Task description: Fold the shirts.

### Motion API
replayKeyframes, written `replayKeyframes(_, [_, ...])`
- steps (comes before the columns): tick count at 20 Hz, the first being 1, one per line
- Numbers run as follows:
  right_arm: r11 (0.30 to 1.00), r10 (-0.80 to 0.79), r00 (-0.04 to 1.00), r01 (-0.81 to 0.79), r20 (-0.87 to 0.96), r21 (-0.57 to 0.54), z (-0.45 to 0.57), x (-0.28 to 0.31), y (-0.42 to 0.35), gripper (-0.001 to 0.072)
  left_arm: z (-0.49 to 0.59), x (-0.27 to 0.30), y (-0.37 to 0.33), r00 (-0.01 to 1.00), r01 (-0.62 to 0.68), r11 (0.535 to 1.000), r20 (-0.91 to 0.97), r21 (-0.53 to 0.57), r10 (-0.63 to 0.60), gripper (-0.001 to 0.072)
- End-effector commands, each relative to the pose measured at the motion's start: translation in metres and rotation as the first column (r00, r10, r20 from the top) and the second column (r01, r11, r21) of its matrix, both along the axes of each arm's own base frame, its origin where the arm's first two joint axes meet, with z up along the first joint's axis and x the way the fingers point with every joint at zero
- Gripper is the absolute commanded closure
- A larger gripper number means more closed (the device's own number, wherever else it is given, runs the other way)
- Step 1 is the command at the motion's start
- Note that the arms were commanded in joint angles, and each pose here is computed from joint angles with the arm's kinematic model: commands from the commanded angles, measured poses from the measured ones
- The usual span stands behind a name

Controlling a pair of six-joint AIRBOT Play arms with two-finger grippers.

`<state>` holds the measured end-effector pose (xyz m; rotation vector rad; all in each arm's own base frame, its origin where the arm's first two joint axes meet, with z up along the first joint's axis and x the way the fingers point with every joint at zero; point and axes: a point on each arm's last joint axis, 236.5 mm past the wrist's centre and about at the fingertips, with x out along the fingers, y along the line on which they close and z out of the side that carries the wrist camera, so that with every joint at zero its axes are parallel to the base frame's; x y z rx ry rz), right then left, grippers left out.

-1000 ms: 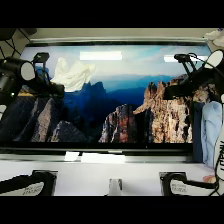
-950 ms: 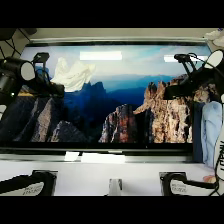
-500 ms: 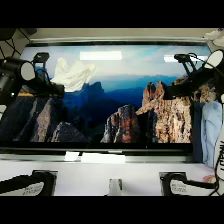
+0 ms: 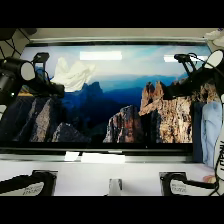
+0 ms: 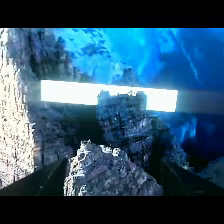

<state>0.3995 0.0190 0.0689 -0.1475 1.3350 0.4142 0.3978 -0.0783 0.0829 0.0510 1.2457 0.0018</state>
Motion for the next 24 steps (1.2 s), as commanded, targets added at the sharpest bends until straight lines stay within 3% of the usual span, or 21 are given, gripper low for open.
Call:
replayKeyframes(1, [1.000, 0.001, 1.000, -0.001, 0.002, 0.001, 0.001, 0.000, 0.001, 0.0027, 0.006, 0.018, -0.005, 0.996, -0.045, 0.998, 0.079, -0.043, 0.048, 0.0002])
replayKeyframes(6, [1.000, -0.005, 1.000, 0.005, 0.031, 0.002, 0.002, 0.007, 0.001, 0.0027, 0.041, 0.087, -0.027, 0.922, 0.016, 0.991, 0.385, -0.131, 0.036, 0.0002])
replayKeyframes(10, [1.000, 0.018, 0.999, -0.018, 0.029, -0.003, 0.002, 0.005, 0.001, 0.0028, 0.036, 0.125, -0.039, 0.875, 0.048, 0.985, 0.483, -0.164, 0.038, 0.0003])
replayKeyframes(12, [1.000, 0.016, 0.999, -0.016, 0.036, -0.003, 0.002, 0.007, 0.000, 0.0040, 0.011, 0.147, -0.016, 0.889, -0.049, 0.975, 0.435, -0.218, 0.142, 0.0040])
replayKeyframes(14, [1.000, 0.010, 0.998, -0.010, 0.065, -0.004, 0.003, 0.014, 0.000, 0.0037, -0.035, 0.160, 0.015, 0.922, -0.204, 0.915, 0.244, -0.349, 0.299, 0.0060])
replayKeyframes(16, [1.000, 0.004, 0.995, -0.003, 0.096, -0.006, 0.005, 0.021, -0.001, 0.0034, -0.074, 0.169, 0.037, 0.900, -0.358, 0.780, 0.033, -0.513, 0.435, 0.0059])
replayKeyframes(18, [1.000, 0.015, 0.994, -0.014, 0.113, -0.011, 0.006, 0.025, -0.001, 0.0035, -0.099, 0.177, 0.050, 0.846, -0.468, 0.609, -0.124, -0.641, 0.519, 0.0059])
replayKeyframes(19, [1.000, 0.016, 0.994, -0.015, 0.111, -0.010, 0.006, 0.024, -0.001, 0.0035, -0.111, 0.179, 0.055, 0.833, -0.489, 0.569, -0.160, -0.661, 0.530, 0.0058])
replayKeyframes(22, [1.000, 0.017, 0.994, -0.017, 0.109, 0.002, 0.006, 0.024, 0.002, 0.0034, -0.140, 0.184, 0.056, 0.827, -0.503, 0.566, -0.174, -0.653, 0.534, 0.0046])
replayKeyframes(24, [1.000, 0.023, 0.993, -0.024, 0.115, 0.008, 0.007, 0.025, 0.004, 0.0034, -0.146, 0.197, 0.044, 0.847, -0.454, 0.591, -0.116, -0.667, 0.519, 0.0045])
